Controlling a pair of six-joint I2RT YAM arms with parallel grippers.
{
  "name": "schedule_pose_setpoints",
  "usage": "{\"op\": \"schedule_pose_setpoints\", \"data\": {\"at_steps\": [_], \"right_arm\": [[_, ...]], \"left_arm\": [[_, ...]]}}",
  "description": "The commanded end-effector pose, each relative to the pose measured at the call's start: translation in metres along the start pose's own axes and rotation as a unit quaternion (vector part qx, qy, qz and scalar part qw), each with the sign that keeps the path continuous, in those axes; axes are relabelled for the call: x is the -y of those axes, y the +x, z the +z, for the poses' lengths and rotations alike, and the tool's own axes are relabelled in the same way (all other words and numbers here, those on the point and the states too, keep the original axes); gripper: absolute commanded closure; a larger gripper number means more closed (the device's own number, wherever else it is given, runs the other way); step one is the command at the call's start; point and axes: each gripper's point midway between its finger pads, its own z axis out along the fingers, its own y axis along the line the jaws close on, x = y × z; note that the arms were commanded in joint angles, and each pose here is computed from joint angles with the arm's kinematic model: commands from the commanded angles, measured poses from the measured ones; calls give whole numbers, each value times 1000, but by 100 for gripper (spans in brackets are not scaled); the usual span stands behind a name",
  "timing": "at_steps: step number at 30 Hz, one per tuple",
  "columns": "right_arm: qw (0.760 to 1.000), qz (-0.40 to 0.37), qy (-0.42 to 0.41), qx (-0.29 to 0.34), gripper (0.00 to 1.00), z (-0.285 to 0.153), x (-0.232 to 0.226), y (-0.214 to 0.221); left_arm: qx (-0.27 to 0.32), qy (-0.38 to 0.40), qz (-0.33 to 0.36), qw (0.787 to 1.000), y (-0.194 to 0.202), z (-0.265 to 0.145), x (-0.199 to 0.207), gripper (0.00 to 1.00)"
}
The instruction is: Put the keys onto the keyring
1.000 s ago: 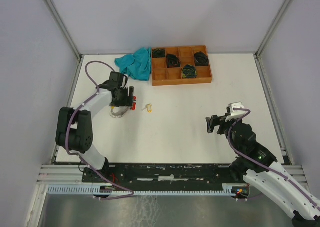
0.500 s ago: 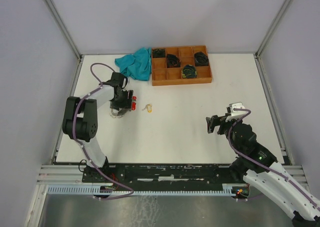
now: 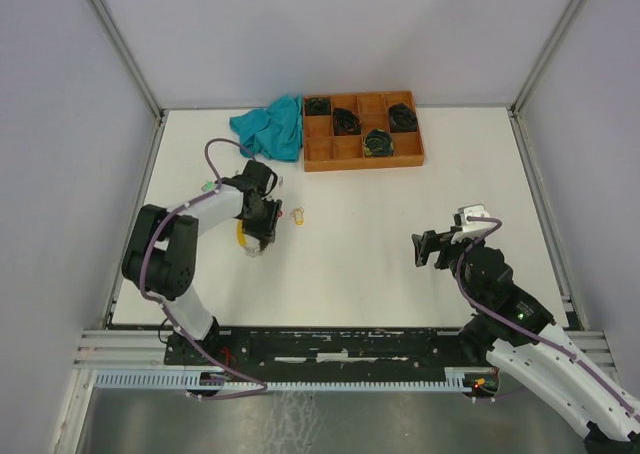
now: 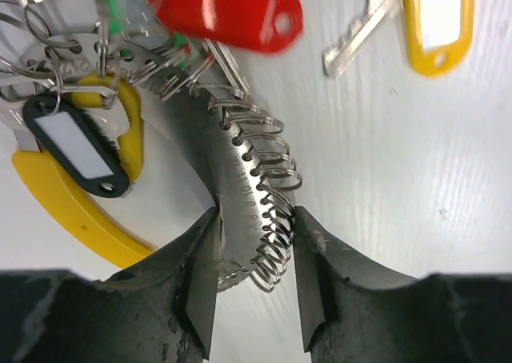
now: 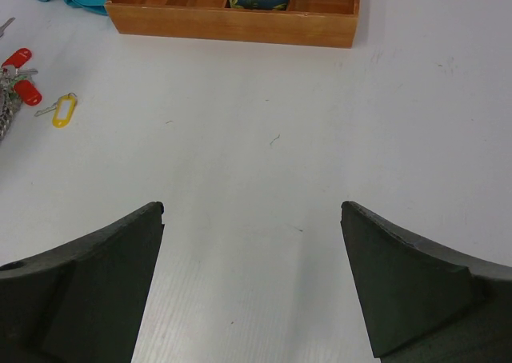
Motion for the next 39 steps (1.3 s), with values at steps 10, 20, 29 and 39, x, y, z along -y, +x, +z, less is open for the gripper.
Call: {"op": "schedule_pose_setpoints", "data": {"at_steps": [10,20,29,39], "right_arm": [[999,1,-35,-7,0,7,-17,0],[992,-16,-120,-42,0,14,-53,9],[987,-36,-139,-70,0,19,-62,17],[982,-32,-176,-65,0,19,-76,18]], "left_arm": [[12,180,-83,980,60,-23,90,75],[96,298,-51,949,45,-54,159,88],[121,349,18,929,32,-55,207,97],[176,408,88,891,21,-80,235,97]]}}
